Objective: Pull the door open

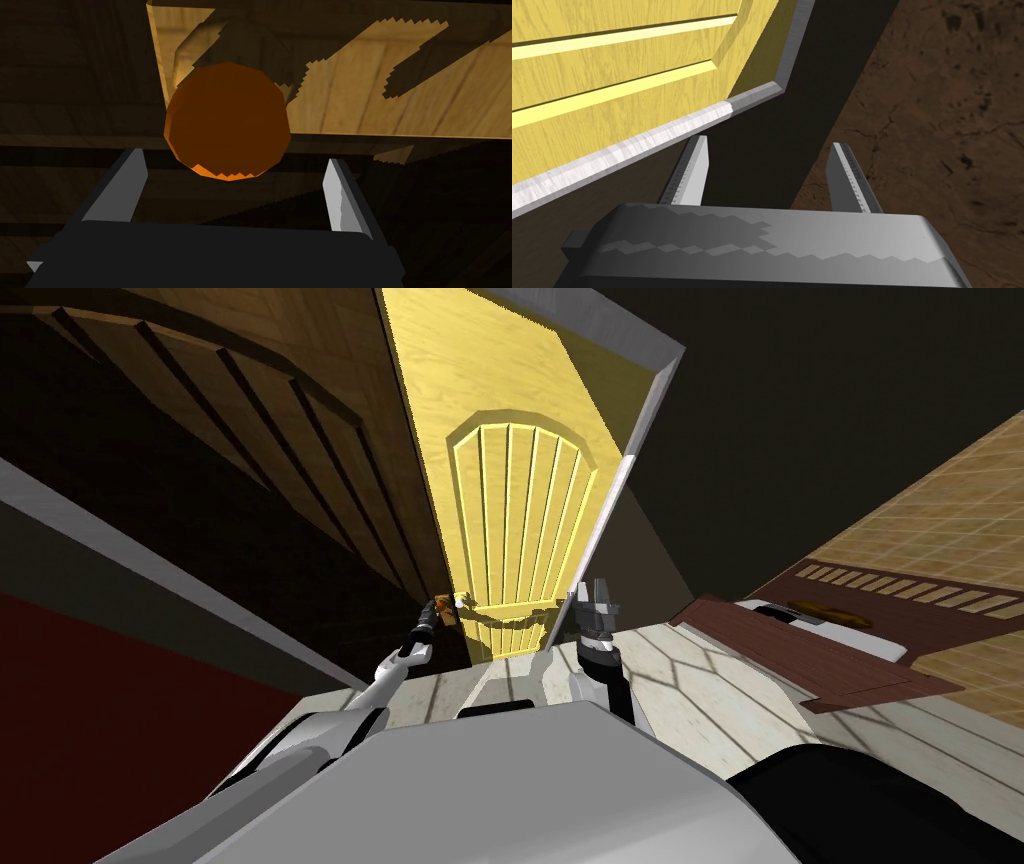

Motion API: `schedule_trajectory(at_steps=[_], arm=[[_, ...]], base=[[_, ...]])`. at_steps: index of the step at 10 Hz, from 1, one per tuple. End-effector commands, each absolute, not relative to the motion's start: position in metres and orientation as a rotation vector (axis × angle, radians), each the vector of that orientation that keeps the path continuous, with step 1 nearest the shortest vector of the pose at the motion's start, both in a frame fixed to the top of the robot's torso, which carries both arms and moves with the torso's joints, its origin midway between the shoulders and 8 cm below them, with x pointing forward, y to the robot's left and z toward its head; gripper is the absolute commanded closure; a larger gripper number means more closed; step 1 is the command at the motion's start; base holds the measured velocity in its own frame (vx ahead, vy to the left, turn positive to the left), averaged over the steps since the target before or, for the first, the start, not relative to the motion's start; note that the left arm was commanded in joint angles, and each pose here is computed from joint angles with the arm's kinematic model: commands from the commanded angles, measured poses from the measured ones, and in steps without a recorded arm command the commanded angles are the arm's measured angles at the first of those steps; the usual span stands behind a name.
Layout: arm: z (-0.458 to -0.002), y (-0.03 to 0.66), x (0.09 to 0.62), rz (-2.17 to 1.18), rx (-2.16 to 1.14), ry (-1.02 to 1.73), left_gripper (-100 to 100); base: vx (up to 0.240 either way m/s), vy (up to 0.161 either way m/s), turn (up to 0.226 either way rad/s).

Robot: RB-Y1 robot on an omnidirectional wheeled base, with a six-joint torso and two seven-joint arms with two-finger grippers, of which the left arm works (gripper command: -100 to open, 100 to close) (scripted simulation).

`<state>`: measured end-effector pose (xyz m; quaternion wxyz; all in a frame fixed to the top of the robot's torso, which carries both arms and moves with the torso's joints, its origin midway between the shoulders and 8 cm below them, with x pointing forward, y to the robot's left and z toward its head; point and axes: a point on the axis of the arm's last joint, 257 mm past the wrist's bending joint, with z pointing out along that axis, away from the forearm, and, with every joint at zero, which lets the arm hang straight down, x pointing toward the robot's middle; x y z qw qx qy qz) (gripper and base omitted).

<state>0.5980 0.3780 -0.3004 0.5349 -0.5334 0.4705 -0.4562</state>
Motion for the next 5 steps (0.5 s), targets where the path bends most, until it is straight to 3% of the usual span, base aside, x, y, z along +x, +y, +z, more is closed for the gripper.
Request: schedule_trajectory(at_steps=[1, 5], arm=[[-0.3009, 0.3795, 0.5978, -1.083, -1.272, 1.121, 100], [-0.3009, 0.3795, 0.5978, -1.083, -1.272, 1.121, 100]], base=[[-0.009, 0.004, 0.018], [-0.018, 0.013, 0.0]])
